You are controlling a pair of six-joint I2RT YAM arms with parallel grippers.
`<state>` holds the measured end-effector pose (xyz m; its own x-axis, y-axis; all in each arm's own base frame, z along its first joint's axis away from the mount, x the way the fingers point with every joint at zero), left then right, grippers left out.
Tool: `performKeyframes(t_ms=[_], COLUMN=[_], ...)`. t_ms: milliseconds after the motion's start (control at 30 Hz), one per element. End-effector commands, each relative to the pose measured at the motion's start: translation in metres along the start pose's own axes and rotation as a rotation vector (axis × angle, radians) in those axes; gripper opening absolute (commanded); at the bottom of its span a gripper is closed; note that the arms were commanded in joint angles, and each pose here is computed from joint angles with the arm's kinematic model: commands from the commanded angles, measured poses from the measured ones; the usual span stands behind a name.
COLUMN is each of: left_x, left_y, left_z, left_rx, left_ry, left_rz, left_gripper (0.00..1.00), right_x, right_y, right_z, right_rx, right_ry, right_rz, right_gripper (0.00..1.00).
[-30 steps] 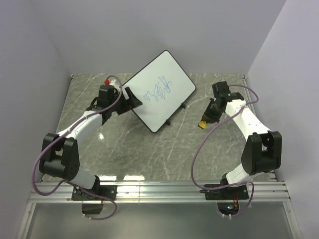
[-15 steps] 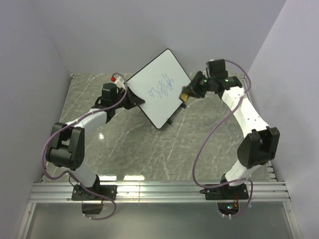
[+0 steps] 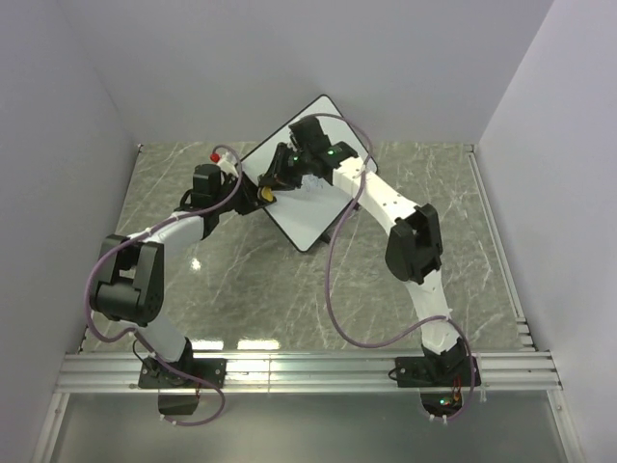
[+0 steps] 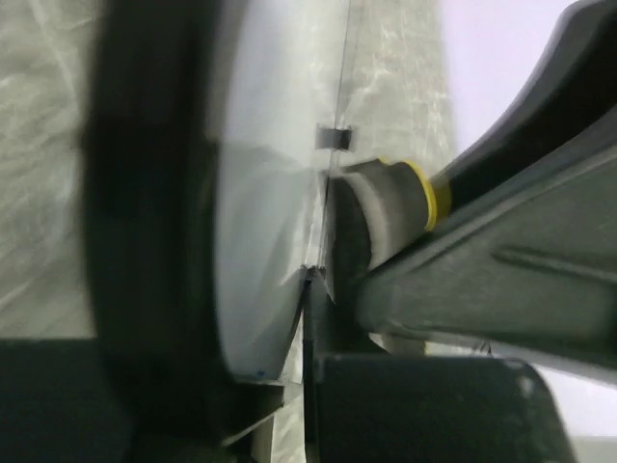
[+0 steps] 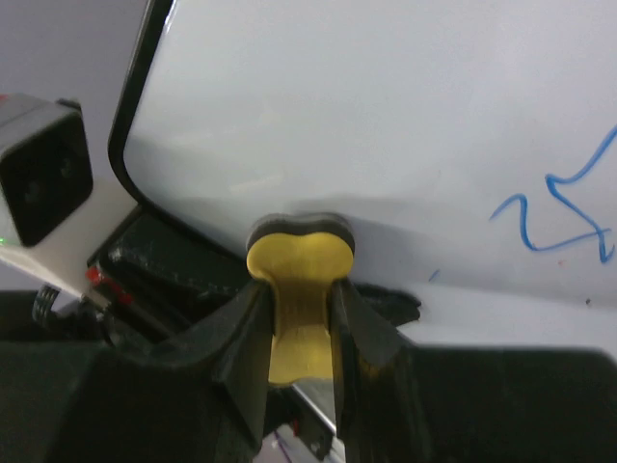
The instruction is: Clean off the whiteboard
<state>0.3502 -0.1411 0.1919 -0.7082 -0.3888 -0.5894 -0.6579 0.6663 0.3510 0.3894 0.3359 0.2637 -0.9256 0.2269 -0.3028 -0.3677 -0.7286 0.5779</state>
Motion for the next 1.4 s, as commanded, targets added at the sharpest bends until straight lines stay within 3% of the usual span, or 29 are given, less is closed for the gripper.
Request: performKeyframes(t_ms=[0,367,533,700,867,1067,1367], left_x=[0.011,0.009,0.008,0.003,0.003,0.005,0.010], left_y=[0.008,0.034,0.033,0.032,0.029,0.030,0.039], left_z=[0.023,-0.003,-0.005,-0.009,-0.010,-0.011,-0.015], left_rx=[-0.142,-0.055,-0.044,-0.027,-0.024,-0.025,-0.040], left_ry=[-0.026,-0.056,-0.066,-0.069,-0.075,-0.079,-0.094], left_rz=[0.035,0.037,0.062,0.062,0.077,0.089,0.113], left_gripper=[0.00,0.00,0.00,0.00,0.00,0.00,0.00], right_x=[0.006,-0.002,0.007,0.028,0.037,0.025,-0.019], right_y=[-0.002,-0.006,-0.004,-0.011,-0.011,-0.012,-0.022], right_z=[0.026,-0.022,-0.019,0.003,0.041,0.055,0.036], right_rx=[0.022,0.503,0.582,0.497,0.291,0.203,0.170], right_ry=[0.028,-0.017,0.010,0.012,0.012,-0.002,-0.105], right_rz=[-0.050,-0.270,-0.334,-0.295,-0.279,-0.317,-0.397], right_gripper=[0.00,0.00,0.00,0.00,0.00,0.00,0.00])
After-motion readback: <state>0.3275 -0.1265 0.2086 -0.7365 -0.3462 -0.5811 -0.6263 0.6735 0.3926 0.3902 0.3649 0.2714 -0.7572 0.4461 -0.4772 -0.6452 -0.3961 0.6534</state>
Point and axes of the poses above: each gripper's point midway between its finger pads, its own y axis back along the fingers, its own z axis along the line the jaws close on, x = y × z, the point moved 10 cm from there along y, back along the fingers, and after that the axes turned 3 degrees about -y, right-handed, at the moved point
